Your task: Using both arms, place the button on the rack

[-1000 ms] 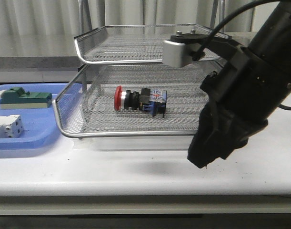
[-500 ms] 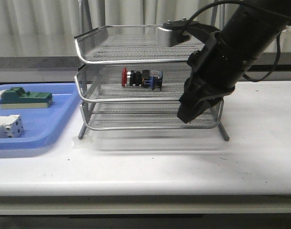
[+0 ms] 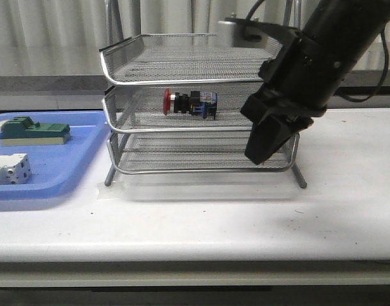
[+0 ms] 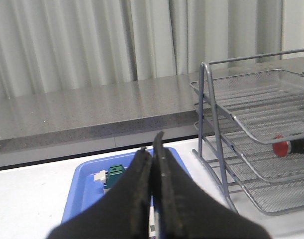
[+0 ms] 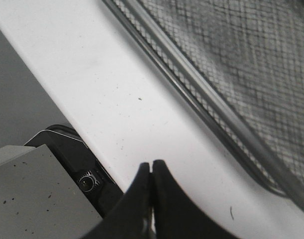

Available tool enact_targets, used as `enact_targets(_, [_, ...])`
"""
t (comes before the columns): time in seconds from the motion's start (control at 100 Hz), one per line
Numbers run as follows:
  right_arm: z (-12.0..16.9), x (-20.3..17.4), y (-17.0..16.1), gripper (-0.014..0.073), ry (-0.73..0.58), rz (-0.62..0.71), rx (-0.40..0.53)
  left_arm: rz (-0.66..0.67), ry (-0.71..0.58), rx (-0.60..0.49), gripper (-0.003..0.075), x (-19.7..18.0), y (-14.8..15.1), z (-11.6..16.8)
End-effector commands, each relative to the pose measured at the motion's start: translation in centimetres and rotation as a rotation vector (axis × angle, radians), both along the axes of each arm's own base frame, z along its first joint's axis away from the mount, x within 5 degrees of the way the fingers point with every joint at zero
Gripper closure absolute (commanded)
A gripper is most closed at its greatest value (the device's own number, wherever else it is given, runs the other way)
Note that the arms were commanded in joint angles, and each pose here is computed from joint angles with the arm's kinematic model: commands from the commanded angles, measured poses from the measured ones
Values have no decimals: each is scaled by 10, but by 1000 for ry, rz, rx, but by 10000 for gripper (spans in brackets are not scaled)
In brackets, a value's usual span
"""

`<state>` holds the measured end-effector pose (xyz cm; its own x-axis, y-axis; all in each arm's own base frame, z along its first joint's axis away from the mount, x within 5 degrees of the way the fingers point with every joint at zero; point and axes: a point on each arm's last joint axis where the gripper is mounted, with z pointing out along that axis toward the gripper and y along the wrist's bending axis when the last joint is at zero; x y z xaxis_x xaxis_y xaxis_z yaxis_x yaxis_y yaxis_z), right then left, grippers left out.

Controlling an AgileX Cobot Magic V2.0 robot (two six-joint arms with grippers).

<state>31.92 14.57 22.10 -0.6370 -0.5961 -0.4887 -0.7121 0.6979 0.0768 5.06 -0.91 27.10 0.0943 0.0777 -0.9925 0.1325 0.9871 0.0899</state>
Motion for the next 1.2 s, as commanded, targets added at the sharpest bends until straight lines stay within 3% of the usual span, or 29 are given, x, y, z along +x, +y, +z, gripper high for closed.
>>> enact_targets(0.0, [40,-4,-8,657,-84,-93,27,21,-92,-37,740,-1,2,15])
enact_targets(0.19, [77,-24,-31,657,-155,-226,-69,21,-92,-37,740,-1,2,15])
enact_targets(0.46, [116,-68,-61,657,-294,-349,-60,21,-92,-37,740,-1,2,15])
enact_targets(0.86, [124,-163,-122,657,-432,-562,16,21,-92,-37,740,-1,2,15])
enact_targets(1.19, [109,-238,-138,657,-584,-624,106,21,-92,-37,740,-1,2,15])
